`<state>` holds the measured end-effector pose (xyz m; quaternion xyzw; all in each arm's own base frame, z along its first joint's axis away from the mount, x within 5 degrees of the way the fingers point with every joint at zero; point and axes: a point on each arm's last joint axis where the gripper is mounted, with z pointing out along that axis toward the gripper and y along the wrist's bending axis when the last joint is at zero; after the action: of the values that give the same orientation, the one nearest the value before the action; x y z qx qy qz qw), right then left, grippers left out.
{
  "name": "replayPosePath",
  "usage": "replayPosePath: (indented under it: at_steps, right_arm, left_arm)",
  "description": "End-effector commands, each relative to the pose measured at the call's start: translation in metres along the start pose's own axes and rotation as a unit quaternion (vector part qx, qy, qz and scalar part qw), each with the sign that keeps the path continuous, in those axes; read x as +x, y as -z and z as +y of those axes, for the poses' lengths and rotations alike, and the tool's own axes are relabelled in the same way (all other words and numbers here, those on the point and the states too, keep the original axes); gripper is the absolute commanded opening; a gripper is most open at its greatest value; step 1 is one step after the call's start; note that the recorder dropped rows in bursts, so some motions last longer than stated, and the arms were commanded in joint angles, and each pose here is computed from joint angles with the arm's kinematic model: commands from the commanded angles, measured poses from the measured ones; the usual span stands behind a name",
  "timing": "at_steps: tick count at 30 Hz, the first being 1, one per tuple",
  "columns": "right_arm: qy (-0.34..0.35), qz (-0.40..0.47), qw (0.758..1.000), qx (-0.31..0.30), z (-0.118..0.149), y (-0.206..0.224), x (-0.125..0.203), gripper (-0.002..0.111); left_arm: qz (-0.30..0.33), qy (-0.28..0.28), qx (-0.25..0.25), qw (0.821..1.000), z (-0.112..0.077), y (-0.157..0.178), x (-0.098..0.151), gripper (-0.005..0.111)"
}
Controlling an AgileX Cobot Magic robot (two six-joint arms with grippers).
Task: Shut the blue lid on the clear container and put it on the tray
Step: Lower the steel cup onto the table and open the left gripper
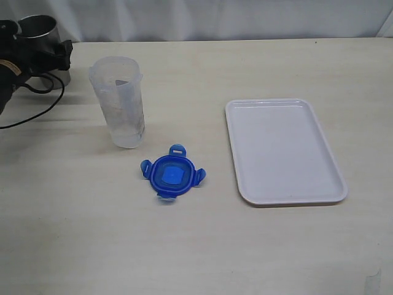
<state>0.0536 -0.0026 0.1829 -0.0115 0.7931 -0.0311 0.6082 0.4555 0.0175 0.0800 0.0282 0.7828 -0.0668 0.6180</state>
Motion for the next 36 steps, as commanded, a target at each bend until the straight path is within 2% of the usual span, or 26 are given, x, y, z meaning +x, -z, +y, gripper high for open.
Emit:
replayPosePath:
  at_steps: [1,8,17,27,31,36]
  right_arm:
    - [0.003,-0.002,1.0,0.002,0.0,0.0,0.001,0.004]
    - [0.003,-0.002,1.0,0.002,0.0,0.0,0.001,0.004]
    - [0.003,-0.002,1.0,0.002,0.0,0.0,0.001,0.004]
    - [0.003,-0.002,1.0,0.002,0.0,0.0,0.001,0.004]
    - [0.003,-0.002,1.0,0.002,0.0,0.0,0.001,0.004]
    - [0.003,-0.002,1.0,0.002,0.0,0.0,0.001,0.004]
  left_arm:
    - [0.028,-0.004,-0.009,1.0,0.003,0.0,0.002,0.104]
    - [0.032,-0.002,-0.01,0.999,0.003,0.002,0.005,0.104]
    - [0.015,0.008,-0.013,1.0,0.003,0.022,0.009,0.104]
    - [0.033,0.016,-0.015,0.999,-0.002,0.045,0.025,0.104]
    - [0.031,0.021,-0.03,0.999,-0.003,0.06,0.021,0.104]
    - [0.024,0.019,-0.034,0.999,-0.007,0.081,0.004,0.104]
